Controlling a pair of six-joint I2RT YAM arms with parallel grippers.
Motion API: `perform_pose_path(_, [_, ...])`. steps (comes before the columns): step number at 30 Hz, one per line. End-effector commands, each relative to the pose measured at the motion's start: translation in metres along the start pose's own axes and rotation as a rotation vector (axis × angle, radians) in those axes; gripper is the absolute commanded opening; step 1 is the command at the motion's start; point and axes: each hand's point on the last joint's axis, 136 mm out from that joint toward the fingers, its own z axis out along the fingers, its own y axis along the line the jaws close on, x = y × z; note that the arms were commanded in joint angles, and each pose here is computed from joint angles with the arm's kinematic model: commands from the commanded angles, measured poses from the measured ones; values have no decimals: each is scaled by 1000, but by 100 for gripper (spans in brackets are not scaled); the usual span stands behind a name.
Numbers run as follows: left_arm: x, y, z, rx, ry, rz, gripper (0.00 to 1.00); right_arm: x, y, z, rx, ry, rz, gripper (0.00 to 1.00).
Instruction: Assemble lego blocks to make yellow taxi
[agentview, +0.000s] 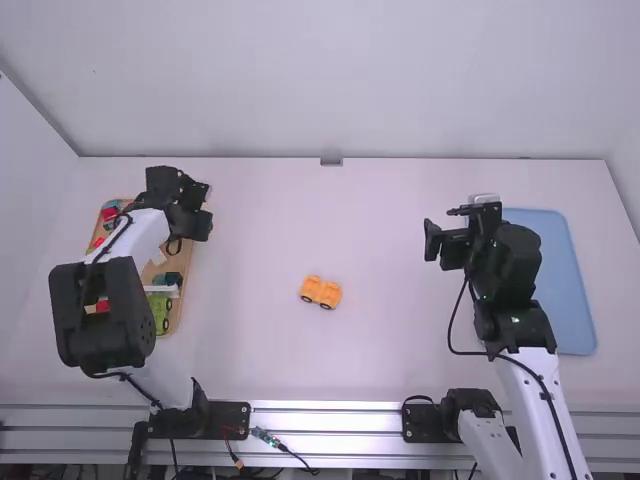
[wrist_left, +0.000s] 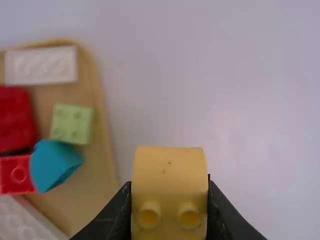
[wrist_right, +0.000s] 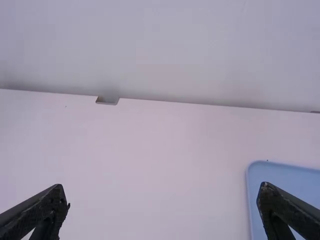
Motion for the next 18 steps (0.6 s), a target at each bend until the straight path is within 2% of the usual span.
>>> perform_pose_path(1, [1, -39, 1, 63, 14, 149, 2, -16, 1, -5, -3, -38, -4, 100])
perform_pose_path(4, [-1, -74, 3, 110, 22, 274, 2, -16, 1, -5, -3, -38, -4, 99])
perform_pose_path(7, [-4, -133, 0, 211, 3, 487, 2, -16, 1, -5, -2, -38, -4, 99])
perform_pose_path(11, [-5, -187, -5, 284, -33, 655, 2, -16, 1, -6, -2, -37, -4, 99])
perform_pose_path(18, [15, -289, -24, 410, -86, 974, 2, -18, -2, -10, 9, -47, 2, 100])
